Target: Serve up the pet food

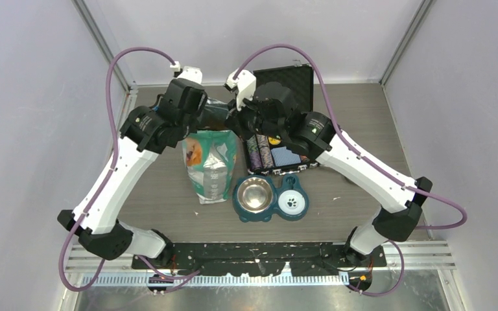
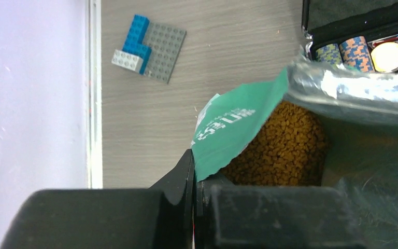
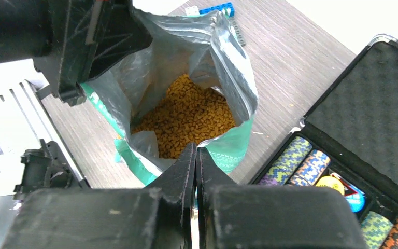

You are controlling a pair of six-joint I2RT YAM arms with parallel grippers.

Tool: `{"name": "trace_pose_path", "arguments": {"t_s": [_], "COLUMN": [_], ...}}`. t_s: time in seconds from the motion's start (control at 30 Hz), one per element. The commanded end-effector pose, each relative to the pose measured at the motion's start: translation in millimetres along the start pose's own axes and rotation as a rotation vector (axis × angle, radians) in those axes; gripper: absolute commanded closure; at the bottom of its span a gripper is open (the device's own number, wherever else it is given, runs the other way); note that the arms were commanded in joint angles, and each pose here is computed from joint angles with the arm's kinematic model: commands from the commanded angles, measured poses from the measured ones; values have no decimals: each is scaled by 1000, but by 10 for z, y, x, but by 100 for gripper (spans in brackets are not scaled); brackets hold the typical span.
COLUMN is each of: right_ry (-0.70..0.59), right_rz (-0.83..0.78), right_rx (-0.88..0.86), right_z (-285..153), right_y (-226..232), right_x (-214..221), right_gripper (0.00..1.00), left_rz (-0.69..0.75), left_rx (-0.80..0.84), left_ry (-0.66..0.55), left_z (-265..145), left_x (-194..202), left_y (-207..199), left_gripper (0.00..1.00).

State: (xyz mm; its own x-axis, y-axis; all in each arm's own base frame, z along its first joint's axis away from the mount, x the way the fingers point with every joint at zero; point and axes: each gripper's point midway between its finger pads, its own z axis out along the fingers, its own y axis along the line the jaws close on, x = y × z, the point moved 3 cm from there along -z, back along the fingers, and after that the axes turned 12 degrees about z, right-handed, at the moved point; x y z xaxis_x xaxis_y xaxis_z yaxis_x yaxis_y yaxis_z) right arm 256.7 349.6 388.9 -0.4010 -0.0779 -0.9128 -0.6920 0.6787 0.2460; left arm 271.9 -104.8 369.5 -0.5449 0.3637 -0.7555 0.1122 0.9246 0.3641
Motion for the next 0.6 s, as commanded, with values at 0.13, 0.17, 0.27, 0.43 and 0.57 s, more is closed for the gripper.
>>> {"name": "trace_pose_path", "arguments": {"t_s": [0.13,0.17,0.27,0.43,0.57], "right_ry": [-125,-121,-103,-62,-59], "right_rz": [106,112,139,177,197], "right_rx": [9,19,58,91,102], "right_z": [-283,-267,-236,-268,-306], "right_y": [-84,-100,-175,-281,-326], "right_x": [-258,-233,-123,118,162], "right_gripper": [95,95,95,93,73], "left_rz": [-57,-56,-52,-86,-112], "left_rx": [-281,-254,-179,-47,88], "left_ry": [-386,-387,-360,-327,-363], "left_z": [-821,-798,-674,-470,-478], "left_x": [-944,-976,-917,-569,-416], "left_y": [1037,987,802,473,253], "left_gripper": [100,100,100,100,100]}}
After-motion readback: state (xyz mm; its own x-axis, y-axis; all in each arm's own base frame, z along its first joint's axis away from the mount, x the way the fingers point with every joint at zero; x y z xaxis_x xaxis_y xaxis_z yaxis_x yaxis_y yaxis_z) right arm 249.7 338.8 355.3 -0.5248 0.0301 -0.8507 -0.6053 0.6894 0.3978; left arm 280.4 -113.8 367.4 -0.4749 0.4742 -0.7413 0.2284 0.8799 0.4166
